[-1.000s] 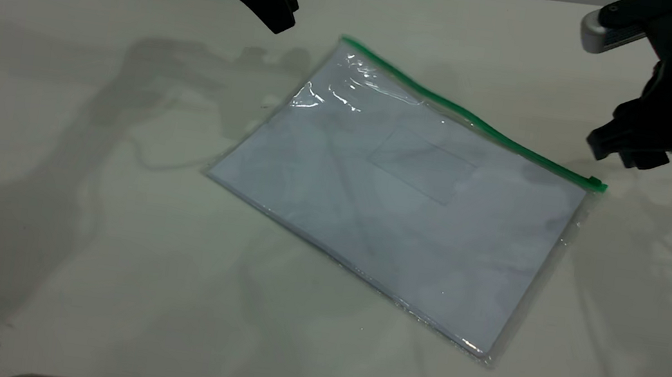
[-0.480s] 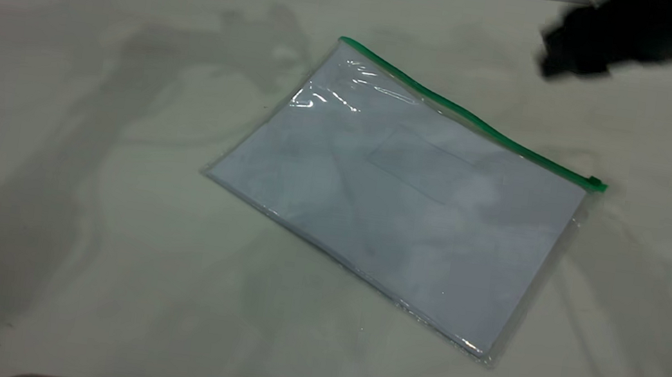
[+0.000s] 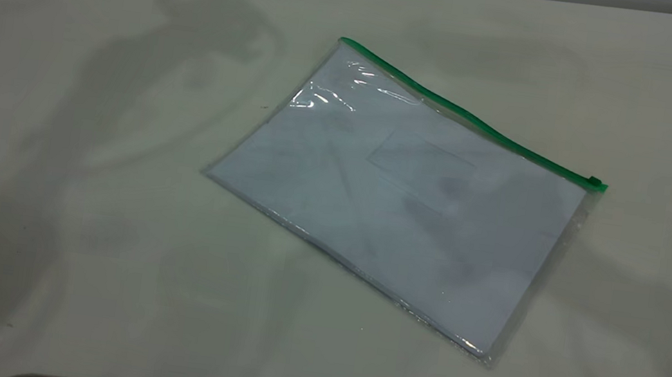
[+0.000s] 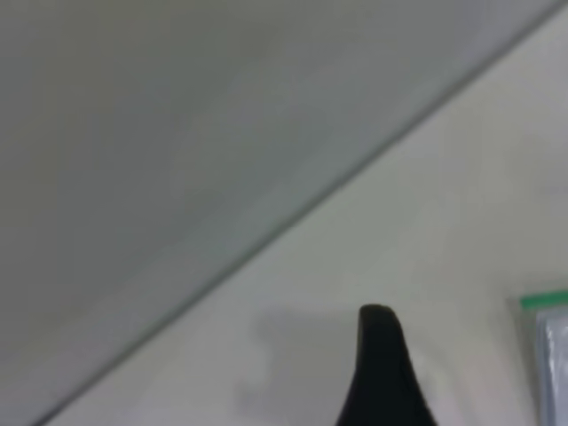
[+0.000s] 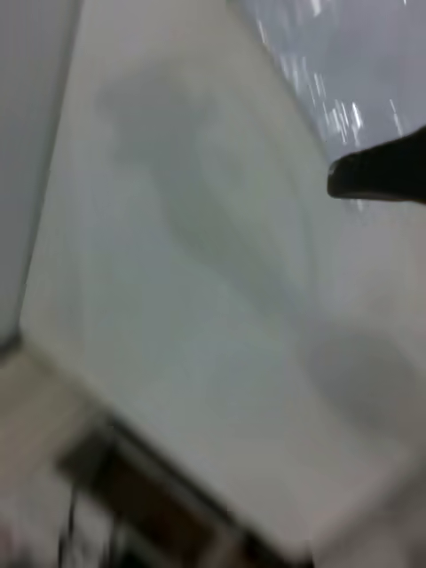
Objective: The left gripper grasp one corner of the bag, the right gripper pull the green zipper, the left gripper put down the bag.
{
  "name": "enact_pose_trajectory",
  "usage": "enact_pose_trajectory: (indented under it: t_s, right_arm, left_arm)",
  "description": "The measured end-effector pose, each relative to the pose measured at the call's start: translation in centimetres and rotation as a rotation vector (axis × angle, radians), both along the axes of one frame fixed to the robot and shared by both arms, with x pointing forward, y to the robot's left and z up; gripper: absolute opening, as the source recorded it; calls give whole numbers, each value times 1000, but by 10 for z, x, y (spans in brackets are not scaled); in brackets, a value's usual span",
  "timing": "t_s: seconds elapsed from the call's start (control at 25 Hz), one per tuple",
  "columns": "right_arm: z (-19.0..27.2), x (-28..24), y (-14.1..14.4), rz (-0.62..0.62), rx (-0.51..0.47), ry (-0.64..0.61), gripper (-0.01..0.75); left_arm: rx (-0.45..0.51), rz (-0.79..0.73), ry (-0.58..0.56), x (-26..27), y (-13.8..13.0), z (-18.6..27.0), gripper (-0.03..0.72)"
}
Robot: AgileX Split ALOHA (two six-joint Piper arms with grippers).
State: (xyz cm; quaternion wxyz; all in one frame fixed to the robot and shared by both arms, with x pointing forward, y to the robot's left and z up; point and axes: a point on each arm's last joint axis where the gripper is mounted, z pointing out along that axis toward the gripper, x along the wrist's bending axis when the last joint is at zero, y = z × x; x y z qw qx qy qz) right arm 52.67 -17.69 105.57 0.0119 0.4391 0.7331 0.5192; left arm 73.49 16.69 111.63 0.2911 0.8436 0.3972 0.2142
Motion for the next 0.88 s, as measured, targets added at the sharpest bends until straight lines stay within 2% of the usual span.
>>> enact_pose_trajectory:
  t_s: [0.08, 0.16, 0.32, 0.52, 0.64, 0.88]
  right_arm:
    - [20, -10, -11, 46, -8, 20, 504]
    - [38, -16, -27, 32, -56, -2, 504]
    - [85, -37, -58, -102, -150, -173, 504]
    - [138, -97, -77, -236, -190, -379, 504]
    - [151, -136, -81, -279, -227, -416, 504]
    - [155, -195, -91, -396, -320, -399, 504]
  left_arm:
    - [-20, 14, -33, -9, 2, 20, 590]
    - [-35, 35, -59, -16, 4, 36, 590]
    - [-33, 90, -118, -31, 12, 66, 590]
    - [-31, 183, -153, -54, 25, 98, 590]
    - [-24, 218, -142, -67, 31, 108, 590]
    - [26, 276, -83, -86, 41, 109, 590]
